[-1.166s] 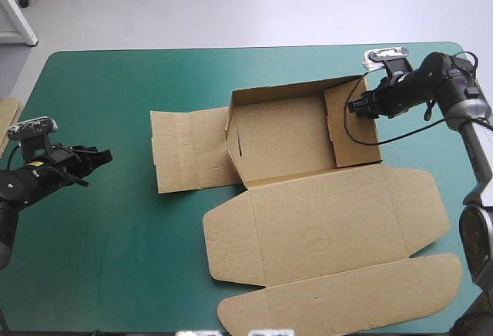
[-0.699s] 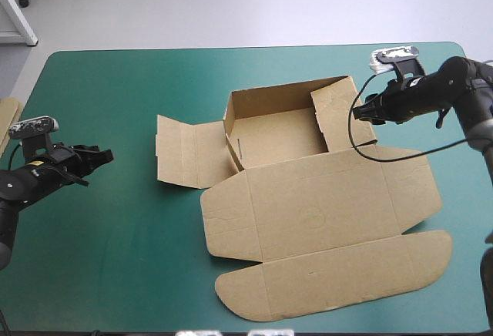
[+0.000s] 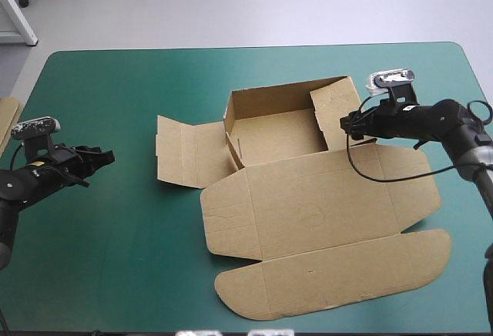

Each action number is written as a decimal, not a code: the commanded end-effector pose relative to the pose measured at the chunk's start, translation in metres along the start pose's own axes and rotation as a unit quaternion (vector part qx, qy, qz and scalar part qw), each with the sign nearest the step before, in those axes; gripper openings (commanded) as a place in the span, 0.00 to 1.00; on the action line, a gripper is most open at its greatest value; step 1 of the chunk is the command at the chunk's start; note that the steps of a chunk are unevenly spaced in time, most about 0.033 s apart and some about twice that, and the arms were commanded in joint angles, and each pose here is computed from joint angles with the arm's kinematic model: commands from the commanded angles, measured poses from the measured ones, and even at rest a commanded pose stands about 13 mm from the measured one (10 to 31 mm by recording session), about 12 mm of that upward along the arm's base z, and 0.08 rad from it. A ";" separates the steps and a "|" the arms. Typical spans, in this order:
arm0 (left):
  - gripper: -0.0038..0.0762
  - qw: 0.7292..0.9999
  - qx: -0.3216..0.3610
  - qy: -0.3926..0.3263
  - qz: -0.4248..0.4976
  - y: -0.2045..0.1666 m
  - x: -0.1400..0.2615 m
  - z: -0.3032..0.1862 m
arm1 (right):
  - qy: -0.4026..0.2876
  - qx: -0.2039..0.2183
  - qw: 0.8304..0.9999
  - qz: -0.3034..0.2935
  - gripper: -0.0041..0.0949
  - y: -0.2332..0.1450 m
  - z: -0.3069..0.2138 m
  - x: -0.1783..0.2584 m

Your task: Fold the box

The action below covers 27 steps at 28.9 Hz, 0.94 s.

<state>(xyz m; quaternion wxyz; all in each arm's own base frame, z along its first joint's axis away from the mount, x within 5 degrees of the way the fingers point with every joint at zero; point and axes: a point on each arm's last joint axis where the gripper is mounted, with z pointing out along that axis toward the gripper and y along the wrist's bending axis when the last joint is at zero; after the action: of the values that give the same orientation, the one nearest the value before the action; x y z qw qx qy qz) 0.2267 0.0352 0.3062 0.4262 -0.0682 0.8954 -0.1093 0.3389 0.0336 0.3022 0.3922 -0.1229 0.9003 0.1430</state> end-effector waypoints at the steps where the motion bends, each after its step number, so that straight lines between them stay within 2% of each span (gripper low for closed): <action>1: 0.26 0.999 0.003 -0.042 -0.006 -0.005 -0.013 -0.010 | -0.015 -0.016 1.000 0.000 0.83 0.000 0.002 -0.022; 6: 0.26 0.999 0.002 -0.043 -0.006 -0.005 -0.013 -0.010 | 0.035 -0.014 0.999 -0.003 0.79 -0.010 0.023 -0.032; 10: 0.26 0.999 0.002 -0.045 0.000 -0.004 -0.013 -0.010 | 0.074 0.014 0.997 -0.025 0.76 -0.009 0.035 -0.039; 14: 0.26 0.999 0.002 -0.045 0.001 -0.004 -0.013 -0.010 | 0.084 0.023 0.995 -0.047 0.76 0.000 0.045 -0.045; 17: 0.26 0.999 0.002 -0.044 0.004 -0.005 -0.013 -0.010 | 0.083 0.021 0.996 -0.037 0.74 0.003 0.051 -0.048; 22: 0.26 0.999 0.004 -0.044 0.002 -0.005 -0.013 -0.010 | 0.090 0.042 0.994 -0.035 0.55 -0.002 0.055 -0.048; 27: 0.26 0.999 0.004 -0.044 0.002 -0.005 -0.013 -0.010 | 0.101 0.044 0.993 -0.042 0.39 -0.005 0.063 -0.047</action>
<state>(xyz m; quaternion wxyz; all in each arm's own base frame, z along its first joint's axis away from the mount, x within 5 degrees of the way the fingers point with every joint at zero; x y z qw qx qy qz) 0.2268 0.0350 0.3062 0.4273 -0.0609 0.8957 -0.1068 0.4137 0.0567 0.2668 0.2638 -0.1546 0.9488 0.0793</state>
